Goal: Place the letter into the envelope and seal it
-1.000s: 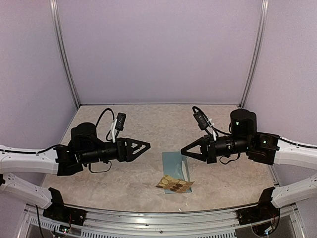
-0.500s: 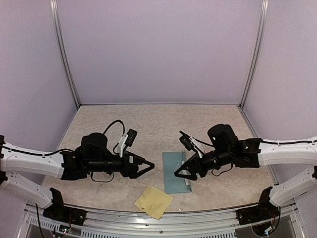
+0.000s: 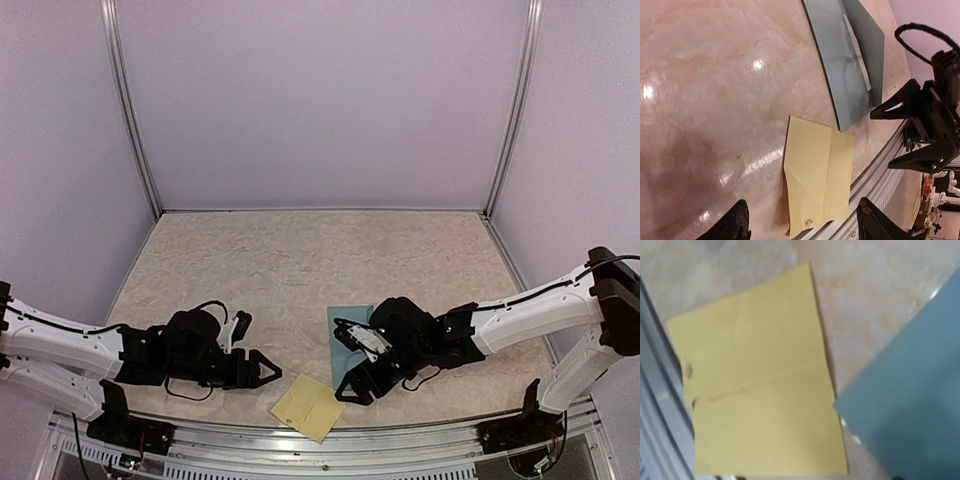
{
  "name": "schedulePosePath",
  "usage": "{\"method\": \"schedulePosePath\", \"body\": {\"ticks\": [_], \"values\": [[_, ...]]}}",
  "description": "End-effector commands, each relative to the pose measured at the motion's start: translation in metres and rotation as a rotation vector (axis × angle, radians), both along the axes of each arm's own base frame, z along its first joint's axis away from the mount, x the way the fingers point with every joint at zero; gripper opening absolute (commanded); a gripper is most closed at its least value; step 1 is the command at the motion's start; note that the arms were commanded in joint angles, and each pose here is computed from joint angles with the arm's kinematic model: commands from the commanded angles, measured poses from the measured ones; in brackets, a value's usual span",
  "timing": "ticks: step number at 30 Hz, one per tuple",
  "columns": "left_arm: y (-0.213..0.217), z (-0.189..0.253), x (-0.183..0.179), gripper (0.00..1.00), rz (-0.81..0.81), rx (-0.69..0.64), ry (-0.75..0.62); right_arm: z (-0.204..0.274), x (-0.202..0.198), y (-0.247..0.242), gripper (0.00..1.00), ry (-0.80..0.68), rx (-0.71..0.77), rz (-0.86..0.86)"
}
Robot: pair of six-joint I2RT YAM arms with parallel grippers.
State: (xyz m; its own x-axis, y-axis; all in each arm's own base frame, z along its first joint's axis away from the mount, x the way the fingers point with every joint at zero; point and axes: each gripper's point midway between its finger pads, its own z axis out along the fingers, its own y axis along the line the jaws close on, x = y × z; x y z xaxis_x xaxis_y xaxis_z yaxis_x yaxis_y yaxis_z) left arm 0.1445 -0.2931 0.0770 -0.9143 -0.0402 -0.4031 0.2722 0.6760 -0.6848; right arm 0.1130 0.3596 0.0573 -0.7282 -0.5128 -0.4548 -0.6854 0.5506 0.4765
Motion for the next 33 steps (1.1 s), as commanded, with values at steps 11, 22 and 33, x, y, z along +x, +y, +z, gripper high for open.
{"method": "schedulePosePath", "body": {"ticks": [11, 22, 33], "values": [[-0.004, -0.036, -0.059, 0.51, -0.003, -0.013, 0.265, 0.026, 0.019, 0.015, 0.73, -0.046, 0.056, -0.106], [-0.021, -0.042, -0.064, 0.39, -0.043, -0.019, 0.277, 0.034, 0.025, 0.009, 0.72, -0.072, 0.058, -0.146], [-0.044, -0.023, -0.044, 0.0, -0.08, -0.006, 0.121, 0.057, 0.033, -0.001, 0.72, -0.127, 0.089, -0.194]]}}
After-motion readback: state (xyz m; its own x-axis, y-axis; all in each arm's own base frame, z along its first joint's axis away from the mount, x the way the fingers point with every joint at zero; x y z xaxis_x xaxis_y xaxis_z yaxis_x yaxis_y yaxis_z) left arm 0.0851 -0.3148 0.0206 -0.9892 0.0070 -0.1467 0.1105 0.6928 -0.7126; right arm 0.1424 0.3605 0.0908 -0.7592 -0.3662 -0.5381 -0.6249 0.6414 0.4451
